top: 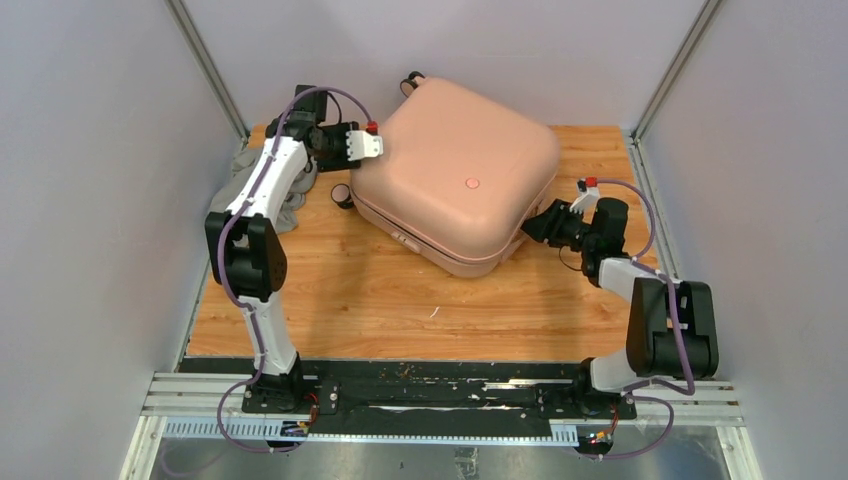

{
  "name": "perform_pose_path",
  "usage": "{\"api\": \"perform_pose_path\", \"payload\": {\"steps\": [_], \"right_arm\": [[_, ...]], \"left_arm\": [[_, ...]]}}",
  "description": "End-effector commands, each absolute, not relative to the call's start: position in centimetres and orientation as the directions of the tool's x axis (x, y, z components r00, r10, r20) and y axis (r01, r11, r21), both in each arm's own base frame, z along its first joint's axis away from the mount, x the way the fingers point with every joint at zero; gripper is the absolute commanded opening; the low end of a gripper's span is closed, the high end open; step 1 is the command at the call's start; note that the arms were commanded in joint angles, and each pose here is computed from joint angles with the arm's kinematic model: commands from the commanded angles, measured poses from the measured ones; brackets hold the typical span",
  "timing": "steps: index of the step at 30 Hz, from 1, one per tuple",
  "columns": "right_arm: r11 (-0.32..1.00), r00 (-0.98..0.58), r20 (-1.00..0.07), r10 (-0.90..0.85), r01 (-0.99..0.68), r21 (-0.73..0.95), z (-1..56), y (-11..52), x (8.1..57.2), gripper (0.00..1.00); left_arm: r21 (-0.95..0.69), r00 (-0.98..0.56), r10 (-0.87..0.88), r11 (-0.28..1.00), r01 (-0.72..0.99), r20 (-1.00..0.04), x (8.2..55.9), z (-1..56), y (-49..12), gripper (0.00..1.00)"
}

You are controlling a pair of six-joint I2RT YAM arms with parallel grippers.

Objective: Pack the luggage
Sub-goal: Zip the luggage at the center of the board.

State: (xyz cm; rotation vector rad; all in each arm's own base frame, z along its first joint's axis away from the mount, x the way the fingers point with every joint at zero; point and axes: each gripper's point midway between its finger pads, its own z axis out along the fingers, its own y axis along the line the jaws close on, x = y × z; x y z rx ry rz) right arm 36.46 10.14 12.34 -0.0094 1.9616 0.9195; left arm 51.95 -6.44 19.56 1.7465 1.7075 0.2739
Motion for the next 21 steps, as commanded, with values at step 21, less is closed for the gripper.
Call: {"api": "perform_pose_path", "payload": {"steps": [21], "right_arm": [[0.797, -0.641, -0.633, 0.434, -0.054, 0.601, 10.7, 7.8, 38.5, 0.43]], "left_arm": [[0.143, -0.266, 0.736, 0.442, 0.886, -0.623, 31.4, 18.4, -13.3, 1.0]]}}
